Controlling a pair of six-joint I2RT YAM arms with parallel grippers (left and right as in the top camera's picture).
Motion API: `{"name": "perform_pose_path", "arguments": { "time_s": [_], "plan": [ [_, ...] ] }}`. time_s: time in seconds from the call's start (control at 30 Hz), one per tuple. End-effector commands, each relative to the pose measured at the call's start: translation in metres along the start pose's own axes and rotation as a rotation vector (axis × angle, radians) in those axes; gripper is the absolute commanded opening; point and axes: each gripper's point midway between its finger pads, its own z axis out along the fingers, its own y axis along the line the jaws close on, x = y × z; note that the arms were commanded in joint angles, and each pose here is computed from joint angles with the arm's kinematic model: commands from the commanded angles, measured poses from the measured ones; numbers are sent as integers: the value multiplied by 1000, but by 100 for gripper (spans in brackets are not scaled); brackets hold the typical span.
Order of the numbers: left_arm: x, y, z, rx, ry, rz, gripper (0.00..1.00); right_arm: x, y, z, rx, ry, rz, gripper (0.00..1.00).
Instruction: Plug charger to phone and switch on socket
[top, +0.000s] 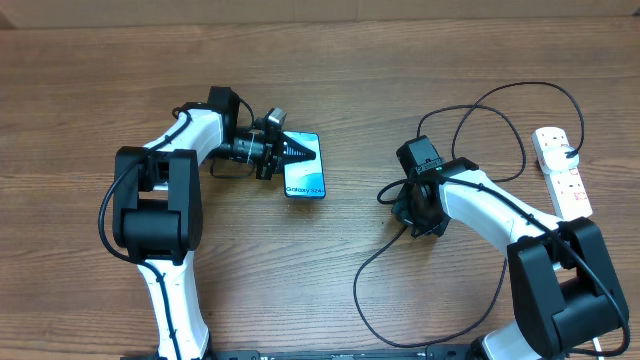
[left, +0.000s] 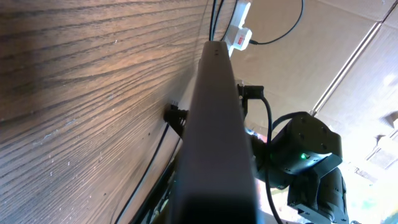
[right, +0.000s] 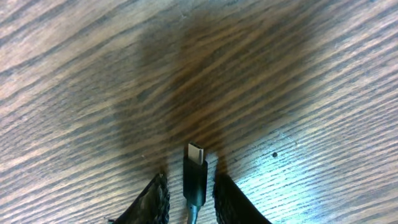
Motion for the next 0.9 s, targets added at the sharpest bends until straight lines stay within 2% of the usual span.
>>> {"name": "perform_pose_path", "arguments": {
  "time_s": [0.0, 0.3, 0.4, 0.53, 0.63, 0.73, 0.87],
  "plan": [
    [2, -12, 0, 43, 11, 8, 4, 10, -7, 11, 32, 46, -8, 24],
    [2, -12, 0, 43, 11, 7, 4, 15, -6, 10, 23, 74, -7, 20],
    [2, -12, 0, 43, 11, 8, 4, 16, -6, 10, 21, 81, -7, 15],
    [2, -12, 0, 43, 11, 8, 4, 16, -6, 10, 20, 82, -7, 13],
    [2, -12, 0, 43, 11, 8, 4, 17, -6, 10, 18, 85, -7, 14],
    [2, -12, 0, 43, 11, 8, 4, 17, -5, 10, 16, 87, -7, 20],
    [2, -12, 0, 43, 11, 8, 4, 17, -5, 10, 17, 87, -7, 19]
  ]
}}
